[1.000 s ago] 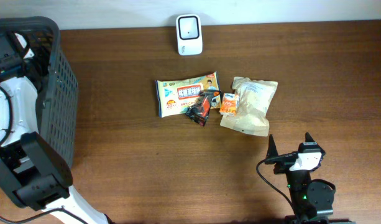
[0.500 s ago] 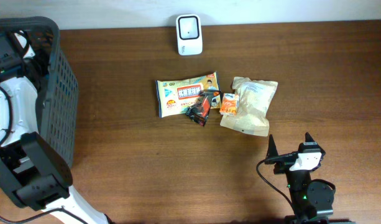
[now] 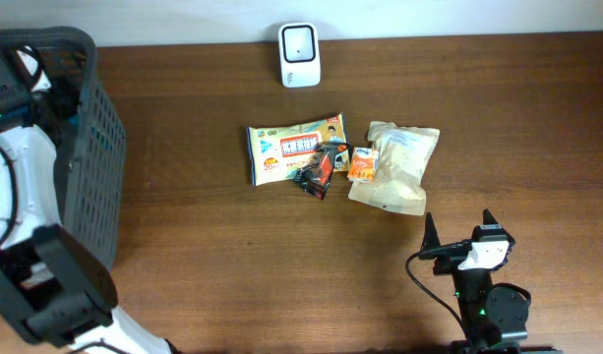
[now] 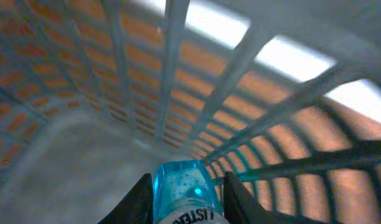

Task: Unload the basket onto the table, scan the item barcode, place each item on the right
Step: 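Grasp the teal Listerine bottle by its cap with left gripper, then lift the Listerine bottle out and carry it toward the scanner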

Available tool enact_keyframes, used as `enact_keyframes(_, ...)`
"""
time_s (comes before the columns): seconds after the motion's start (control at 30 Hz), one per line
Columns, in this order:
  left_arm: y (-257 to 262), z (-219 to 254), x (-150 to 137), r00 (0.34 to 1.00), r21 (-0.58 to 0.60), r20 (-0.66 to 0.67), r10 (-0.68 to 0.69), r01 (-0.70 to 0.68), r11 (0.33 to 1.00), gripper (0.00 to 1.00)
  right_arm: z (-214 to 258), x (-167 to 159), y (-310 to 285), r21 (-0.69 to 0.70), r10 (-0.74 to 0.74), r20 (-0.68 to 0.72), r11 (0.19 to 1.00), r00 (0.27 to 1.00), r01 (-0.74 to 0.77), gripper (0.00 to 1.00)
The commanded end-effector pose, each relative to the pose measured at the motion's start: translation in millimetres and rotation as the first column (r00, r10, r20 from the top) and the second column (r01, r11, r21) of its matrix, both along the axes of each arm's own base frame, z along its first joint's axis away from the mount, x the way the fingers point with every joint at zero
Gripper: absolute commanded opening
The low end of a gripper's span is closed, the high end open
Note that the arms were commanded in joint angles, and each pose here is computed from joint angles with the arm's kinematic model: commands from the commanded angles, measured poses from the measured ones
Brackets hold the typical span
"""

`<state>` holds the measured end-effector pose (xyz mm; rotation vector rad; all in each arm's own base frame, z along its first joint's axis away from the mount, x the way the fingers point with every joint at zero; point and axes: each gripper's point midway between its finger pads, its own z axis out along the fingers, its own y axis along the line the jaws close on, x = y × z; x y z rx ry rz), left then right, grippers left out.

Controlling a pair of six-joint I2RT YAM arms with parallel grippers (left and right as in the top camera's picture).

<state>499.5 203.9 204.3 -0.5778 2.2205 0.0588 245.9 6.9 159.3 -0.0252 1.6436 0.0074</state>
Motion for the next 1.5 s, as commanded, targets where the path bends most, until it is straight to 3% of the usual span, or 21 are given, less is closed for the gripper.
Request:
enact_keyframes(0.0,-12,97,-18,0.983,0.06,0.184,-0.011,0.0,0.998,0.11,-4,0,1,-0.006,0.005,-0.006,1.0,1.0,-0.005,0.98)
enact_keyframes(0.37,-25,214,-113,0.934,0.139,0.356,0.026,-0.081,0.987,0.06,-4,0,1,-0.006,0.005,-0.006,1.0,1.0,-0.005,0.99)
enact_keyframes(0.5,-51,246,-145,0.902,0.089,0.43,0.028,-0.073,0.993,0.06,-4,0,1,-0.006,0.005,-0.006,1.0,1.0,-0.005,0.99)
enact_keyframes(0.7,-107,300,-190,0.814,0.12,0.564,-0.138,0.085,0.989,0.07,-4,0,1,-0.006,0.005,-0.006,1.0,1.0,-0.005,0.99)
enact_keyframes(0.83,-157,316,-211,0.731,0.132,0.604,-0.317,0.301,0.945,0.07,-4,0,1,-0.006,0.005,-0.006,1.0,1.0,-0.005,0.99)
enact_keyframes(0.97,-190,304,-214,0.688,0.052,0.593,-0.419,0.486,0.872,0.01,-4,0,1,-0.006,0.005,-0.006,1.0,1.0,-0.005,0.99)
enact_keyframes(1.1,-202,274,-203,0.732,-0.144,0.546,-0.407,0.561,0.815,0.02,-4,0,1,-0.006,0.005,-0.006,1.0,1.0,-0.005,0.99)
enact_keyframes(1.27,-231,235,-180,0.757,-0.294,0.453,-0.47,0.625,0.723,0.03,-4,0,1,-0.006,0.005,-0.006,1.0,1.0,-0.005,0.99)
enact_keyframes(1.4,-269,204,-158,0.736,-0.355,0.376,-0.562,0.675,0.647,0.03,-4,0,1,-0.006,0.005,-0.006,1.0,1.0,-0.005,0.99)
enact_keyframes(1.47,-284,184,-145,0.739,-0.353,0.318,-0.594,0.673,0.65,0.03,-4,0,1,-0.006,0.005,-0.006,1.0,1.0,-0.005,0.99)
